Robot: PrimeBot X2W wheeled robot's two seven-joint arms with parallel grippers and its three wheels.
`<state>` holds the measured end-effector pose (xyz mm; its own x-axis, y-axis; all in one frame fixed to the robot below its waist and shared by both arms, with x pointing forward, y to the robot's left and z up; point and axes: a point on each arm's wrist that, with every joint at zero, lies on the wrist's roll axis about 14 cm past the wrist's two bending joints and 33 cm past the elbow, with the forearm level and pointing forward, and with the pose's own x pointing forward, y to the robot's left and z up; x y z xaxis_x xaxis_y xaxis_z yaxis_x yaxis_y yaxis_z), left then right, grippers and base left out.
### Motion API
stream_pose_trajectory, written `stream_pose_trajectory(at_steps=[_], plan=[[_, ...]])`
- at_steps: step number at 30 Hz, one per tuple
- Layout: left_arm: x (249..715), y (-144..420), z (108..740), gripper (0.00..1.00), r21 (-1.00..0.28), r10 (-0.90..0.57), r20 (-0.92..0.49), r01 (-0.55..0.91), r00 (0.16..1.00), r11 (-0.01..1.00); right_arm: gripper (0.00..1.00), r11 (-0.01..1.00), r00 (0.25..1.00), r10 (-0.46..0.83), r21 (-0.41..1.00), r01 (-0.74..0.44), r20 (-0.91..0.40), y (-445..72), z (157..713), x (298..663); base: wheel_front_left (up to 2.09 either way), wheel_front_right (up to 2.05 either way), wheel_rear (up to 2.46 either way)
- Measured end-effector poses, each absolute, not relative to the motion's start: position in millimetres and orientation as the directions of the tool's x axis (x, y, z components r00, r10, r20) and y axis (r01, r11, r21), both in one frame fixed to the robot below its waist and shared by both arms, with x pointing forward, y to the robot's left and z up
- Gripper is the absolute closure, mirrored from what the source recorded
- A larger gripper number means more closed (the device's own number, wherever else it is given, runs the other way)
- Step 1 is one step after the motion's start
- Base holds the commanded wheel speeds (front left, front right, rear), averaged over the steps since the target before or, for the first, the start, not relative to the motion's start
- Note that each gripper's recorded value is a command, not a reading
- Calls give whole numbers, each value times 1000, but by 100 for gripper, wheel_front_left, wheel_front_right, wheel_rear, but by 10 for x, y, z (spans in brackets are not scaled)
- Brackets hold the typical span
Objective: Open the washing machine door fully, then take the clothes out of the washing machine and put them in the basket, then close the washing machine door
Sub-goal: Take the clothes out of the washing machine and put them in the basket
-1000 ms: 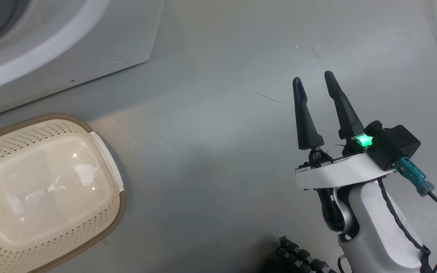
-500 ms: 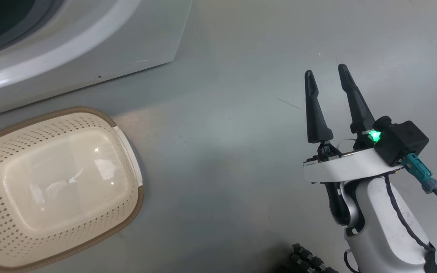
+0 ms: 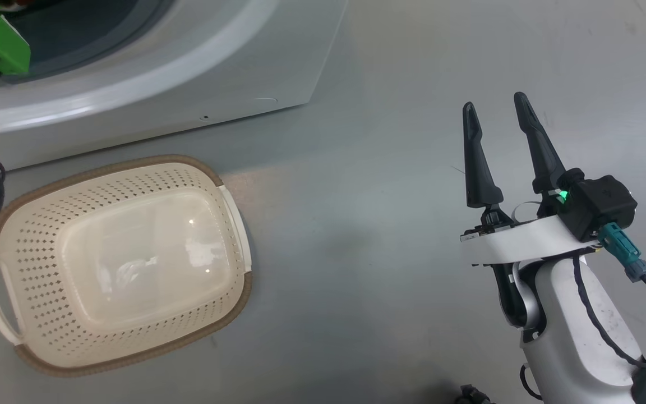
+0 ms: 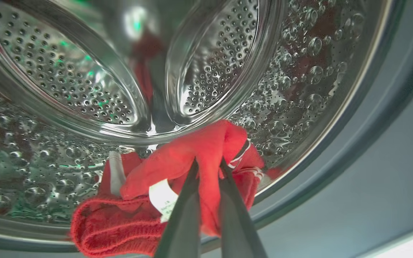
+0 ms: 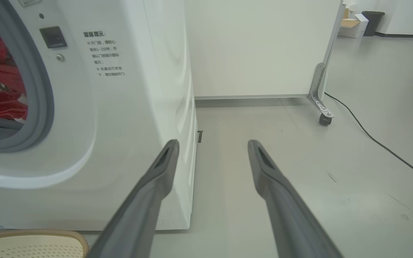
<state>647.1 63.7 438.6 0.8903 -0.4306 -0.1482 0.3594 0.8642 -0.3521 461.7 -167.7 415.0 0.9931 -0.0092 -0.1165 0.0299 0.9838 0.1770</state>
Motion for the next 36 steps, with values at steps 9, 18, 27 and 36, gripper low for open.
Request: stream_pose_trajectory(at_steps=[9, 18, 27, 36], plan=[[6223, 884, 4651, 100, -299, -372, -19, 350, 928, 888, 0, 982, 995, 39, 188, -22, -89, -1516, 4233, 4649, 0, 0, 0], [5884, 1046, 5019, 100, -273, -319, 135, 345, 938, 898, 0, 981, 993, 69, 185, -51, -91, -1425, 4272, 4535, 0, 0, 0], [5516, 1256, 5309, 100, -280, -229, 212, 284, 950, 917, 0, 977, 992, 106, 195, -91, -69, -1319, 4401, 4411, 0, 0, 0], [5123, 1527, 5751, 100, -260, -132, 307, 216, 942, 941, 0, 964, 987, 151, 230, -134, -57, -1178, 4489, 4265, 0, 0, 0]])
